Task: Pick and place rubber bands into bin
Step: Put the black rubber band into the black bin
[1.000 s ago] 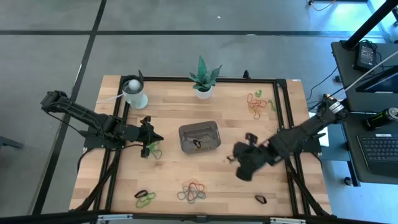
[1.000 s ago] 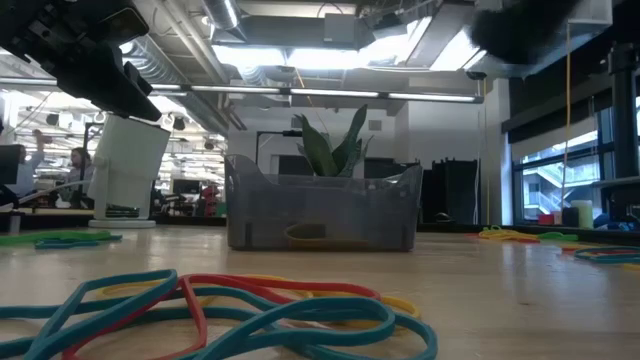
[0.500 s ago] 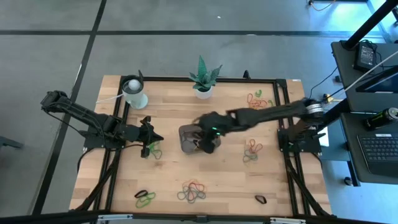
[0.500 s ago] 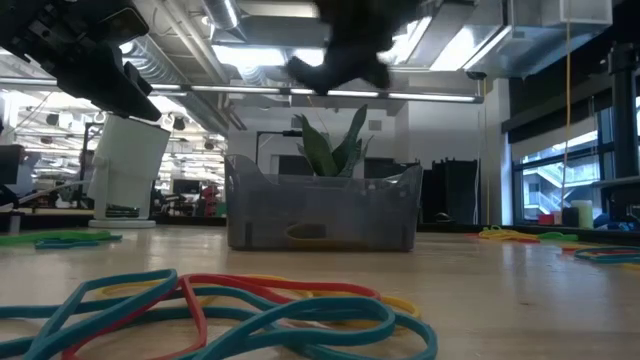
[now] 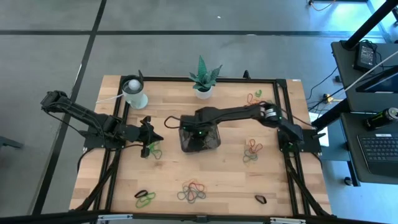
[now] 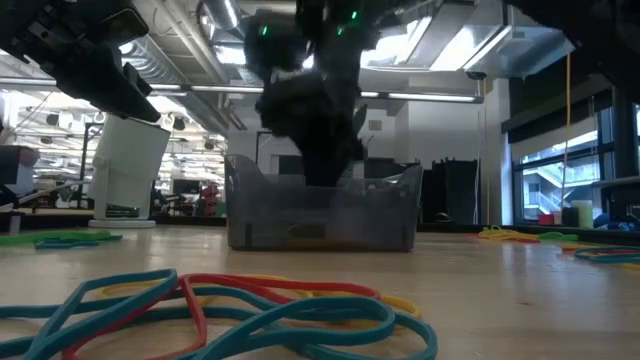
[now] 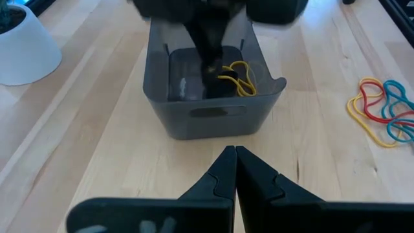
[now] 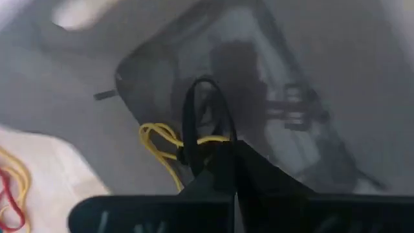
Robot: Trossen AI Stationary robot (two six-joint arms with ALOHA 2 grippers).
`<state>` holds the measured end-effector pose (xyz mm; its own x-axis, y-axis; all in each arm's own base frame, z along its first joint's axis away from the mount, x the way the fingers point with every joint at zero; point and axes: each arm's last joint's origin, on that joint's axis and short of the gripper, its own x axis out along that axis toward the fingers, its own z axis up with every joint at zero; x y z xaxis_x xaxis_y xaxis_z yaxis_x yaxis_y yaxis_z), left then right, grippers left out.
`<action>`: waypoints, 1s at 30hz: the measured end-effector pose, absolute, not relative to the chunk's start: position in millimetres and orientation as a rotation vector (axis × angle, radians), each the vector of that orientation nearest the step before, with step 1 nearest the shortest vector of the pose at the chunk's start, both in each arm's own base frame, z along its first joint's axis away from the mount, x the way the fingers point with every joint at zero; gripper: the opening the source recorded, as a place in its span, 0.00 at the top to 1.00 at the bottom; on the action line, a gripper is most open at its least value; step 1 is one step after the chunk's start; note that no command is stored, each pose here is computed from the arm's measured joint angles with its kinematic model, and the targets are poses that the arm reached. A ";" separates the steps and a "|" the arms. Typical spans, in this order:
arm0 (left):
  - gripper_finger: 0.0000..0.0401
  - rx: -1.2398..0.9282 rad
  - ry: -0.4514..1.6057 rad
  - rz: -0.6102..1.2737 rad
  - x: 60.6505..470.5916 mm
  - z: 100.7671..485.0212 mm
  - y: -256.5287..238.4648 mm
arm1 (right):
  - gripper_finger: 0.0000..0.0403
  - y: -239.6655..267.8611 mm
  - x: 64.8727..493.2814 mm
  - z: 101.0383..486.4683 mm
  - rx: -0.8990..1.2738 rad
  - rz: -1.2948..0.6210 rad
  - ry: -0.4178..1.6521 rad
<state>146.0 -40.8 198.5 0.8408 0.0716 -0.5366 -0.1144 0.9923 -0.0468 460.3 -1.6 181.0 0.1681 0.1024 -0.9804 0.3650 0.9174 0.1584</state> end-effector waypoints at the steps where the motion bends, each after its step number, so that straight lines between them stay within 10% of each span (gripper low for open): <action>1: 1.00 -0.078 0.563 0.098 146.0 198.5 -40.8 | 1.00 -1.8 461.9 174.4 0.414 -0.194 1.411; 30: 1.00 -0.083 0.568 0.083 146.0 198.4 -41.2 | 1.00 -24.0 458.2 151.6 0.629 -0.532 1.461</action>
<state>146.0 -41.2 198.4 0.8400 0.0558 -0.5397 -0.1017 0.9933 -0.0555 458.2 -24.0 151.6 0.0492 0.0463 -0.9977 0.6766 0.7333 0.0674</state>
